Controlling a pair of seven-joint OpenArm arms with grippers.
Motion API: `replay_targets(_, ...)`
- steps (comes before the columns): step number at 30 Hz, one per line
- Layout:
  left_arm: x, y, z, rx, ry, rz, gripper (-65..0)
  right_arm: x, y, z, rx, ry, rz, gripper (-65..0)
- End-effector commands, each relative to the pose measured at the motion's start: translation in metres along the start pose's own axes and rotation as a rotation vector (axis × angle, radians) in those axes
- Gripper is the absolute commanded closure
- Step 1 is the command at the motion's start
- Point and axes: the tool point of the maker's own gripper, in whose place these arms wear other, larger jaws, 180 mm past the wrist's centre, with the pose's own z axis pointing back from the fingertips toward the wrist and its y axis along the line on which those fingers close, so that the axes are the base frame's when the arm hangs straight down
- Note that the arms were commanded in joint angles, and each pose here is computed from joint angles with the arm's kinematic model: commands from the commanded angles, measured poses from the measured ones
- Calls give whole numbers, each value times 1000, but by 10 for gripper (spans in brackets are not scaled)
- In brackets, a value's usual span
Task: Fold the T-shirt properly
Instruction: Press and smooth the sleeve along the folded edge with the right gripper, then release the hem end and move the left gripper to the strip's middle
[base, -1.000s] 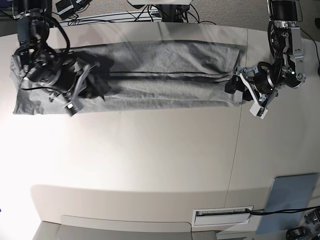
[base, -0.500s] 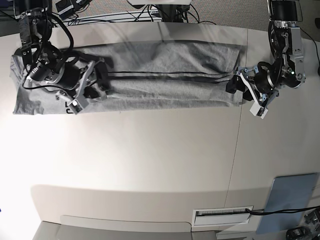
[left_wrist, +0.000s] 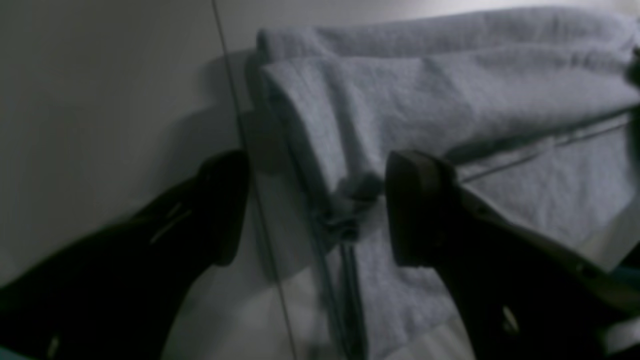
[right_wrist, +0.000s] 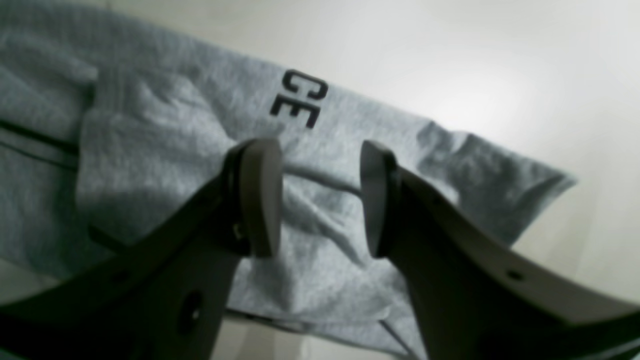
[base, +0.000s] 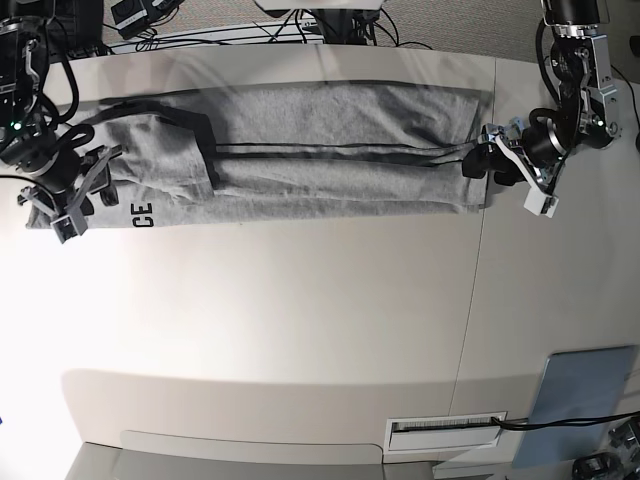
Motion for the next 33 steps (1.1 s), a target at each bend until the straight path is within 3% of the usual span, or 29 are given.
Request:
replay_targets(1,13,4,2,-7,-40,5,-429,11,-5,5,-13,-38,22,-257)
replay_targets(6,7,18,-11,-48,-24,147,-429,-5,-8,5,-45,12,52,-257)
replay_targets(11,-19,8,-17,-183,61,263,-429,-20,-14,6,-92,61,87,-257)
replay_targets(16,-30,-5,-15,-265,113,282,-427,-22,-19,6,-118,67,90,-257)
replay_targets(21,-34,-7,-16,-272,122,285,-348,-22,-18,6,-118,66,90,-257)
replay_targets(25,-39,-17,-22,-295,126,301,-322,-22,-19,6,-118,67,90,-257)
replay_targets(29,-43,-23,-27,-299,134,304,-248,-22,-19,6,-118,67,90,-257)
replay_targets(33,-47,-16,-26,-267,154,285,-30,-23,-22,7,-138,75,105,-257)
